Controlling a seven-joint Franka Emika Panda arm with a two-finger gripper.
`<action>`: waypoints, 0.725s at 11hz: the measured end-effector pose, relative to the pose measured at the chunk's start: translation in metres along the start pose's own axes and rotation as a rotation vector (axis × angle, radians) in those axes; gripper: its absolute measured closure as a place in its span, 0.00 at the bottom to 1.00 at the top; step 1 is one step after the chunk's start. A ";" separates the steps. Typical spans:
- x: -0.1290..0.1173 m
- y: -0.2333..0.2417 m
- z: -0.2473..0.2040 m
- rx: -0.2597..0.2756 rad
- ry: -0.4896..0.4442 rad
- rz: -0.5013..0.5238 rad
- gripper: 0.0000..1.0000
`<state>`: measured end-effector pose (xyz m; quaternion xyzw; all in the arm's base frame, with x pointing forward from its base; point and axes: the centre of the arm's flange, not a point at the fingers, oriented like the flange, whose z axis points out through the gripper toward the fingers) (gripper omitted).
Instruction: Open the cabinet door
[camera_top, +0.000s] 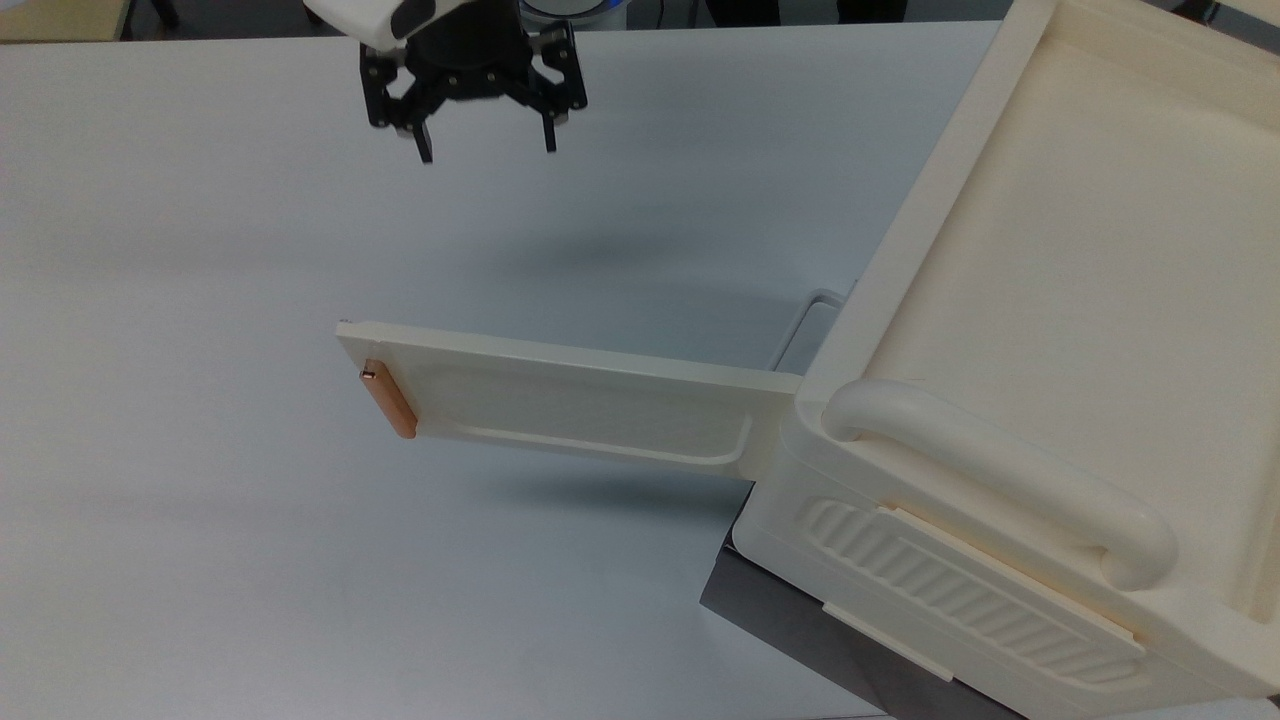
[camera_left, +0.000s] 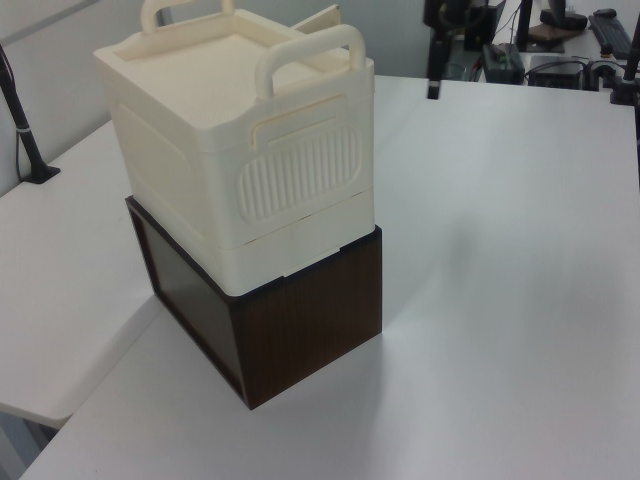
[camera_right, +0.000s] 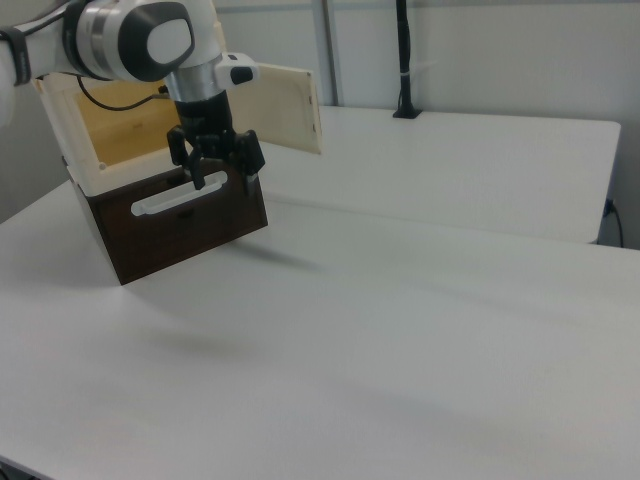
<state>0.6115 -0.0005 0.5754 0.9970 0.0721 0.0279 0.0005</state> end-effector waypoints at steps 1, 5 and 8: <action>-0.011 0.000 -0.004 0.004 -0.031 0.045 0.00; -0.028 0.001 -0.022 -0.020 -0.035 0.184 0.00; -0.030 0.003 -0.016 -0.095 -0.052 0.180 0.00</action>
